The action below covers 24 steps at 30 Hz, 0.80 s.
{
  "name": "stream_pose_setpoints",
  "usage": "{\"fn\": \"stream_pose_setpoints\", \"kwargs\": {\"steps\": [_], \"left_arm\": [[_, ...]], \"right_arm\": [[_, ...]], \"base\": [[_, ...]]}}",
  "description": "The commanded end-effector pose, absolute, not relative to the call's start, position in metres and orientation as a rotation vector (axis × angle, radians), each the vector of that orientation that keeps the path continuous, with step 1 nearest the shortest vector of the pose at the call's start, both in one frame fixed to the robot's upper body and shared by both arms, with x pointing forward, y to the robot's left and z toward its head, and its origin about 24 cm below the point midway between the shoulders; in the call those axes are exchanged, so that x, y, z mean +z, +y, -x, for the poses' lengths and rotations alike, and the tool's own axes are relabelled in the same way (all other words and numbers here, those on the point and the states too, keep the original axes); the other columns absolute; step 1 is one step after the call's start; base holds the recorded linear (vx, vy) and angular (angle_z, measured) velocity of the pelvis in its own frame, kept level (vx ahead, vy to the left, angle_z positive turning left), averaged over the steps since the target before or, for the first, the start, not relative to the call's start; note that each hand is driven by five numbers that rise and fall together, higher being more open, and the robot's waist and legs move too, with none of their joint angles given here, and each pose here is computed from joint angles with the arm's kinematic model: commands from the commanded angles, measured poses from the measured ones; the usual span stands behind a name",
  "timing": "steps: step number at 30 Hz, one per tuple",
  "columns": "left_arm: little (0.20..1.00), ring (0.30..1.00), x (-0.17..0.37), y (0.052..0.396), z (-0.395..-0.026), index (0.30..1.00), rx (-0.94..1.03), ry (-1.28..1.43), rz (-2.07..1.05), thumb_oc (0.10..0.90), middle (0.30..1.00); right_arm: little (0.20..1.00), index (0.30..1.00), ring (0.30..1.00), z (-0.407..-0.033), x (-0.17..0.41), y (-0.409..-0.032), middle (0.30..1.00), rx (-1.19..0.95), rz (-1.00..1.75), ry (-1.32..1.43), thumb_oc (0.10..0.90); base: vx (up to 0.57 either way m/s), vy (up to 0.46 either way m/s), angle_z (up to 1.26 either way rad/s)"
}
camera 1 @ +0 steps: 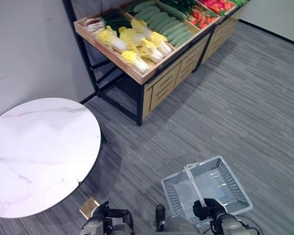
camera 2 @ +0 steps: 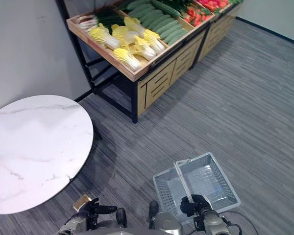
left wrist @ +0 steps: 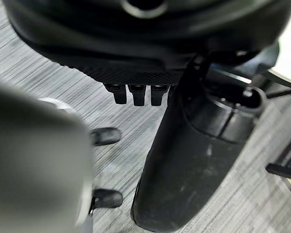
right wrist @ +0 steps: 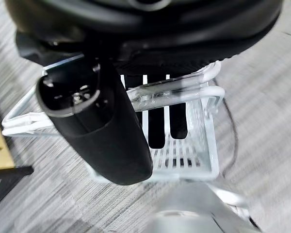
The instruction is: Get the vegetables into the basket
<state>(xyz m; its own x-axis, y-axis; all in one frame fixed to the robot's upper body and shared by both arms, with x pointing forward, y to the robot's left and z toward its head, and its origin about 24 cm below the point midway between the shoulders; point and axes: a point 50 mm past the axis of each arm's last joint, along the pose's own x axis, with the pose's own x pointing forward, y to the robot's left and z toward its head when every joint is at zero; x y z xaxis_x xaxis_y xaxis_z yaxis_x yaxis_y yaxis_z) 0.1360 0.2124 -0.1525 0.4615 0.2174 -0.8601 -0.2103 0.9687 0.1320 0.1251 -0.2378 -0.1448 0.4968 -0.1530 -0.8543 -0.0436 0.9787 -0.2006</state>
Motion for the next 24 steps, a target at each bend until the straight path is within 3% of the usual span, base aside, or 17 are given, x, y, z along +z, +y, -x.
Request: {"fn": "stream_pose_setpoints", "kwargs": {"steps": [1,16,24], "left_arm": [[1.0,1.0,-0.146,0.227,-0.144,1.0,0.279,1.009,-0.059,0.9,1.0],[1.0,1.0,-0.145,0.242,-0.138,1.0,0.347,1.021,-0.078,0.9,1.0],[1.0,1.0,-0.151,0.239,-0.125,1.0,0.385,1.075,-0.026,0.9,1.0]], "right_arm": [[0.3,0.3,0.3,-0.148,-0.138,-0.232,0.3,-0.057,0.164,0.961,0.4],[0.3,0.3,0.3,-0.151,-0.138,-0.221,0.3,-0.036,0.141,0.941,0.4],[0.3,0.3,0.3,-0.153,-0.137,-0.218,0.3,-0.019,0.165,0.937,0.4]], "base": [[-0.04,0.244,-0.72],[-0.05,0.058,-0.7],[0.05,-0.218,-0.89]]}}
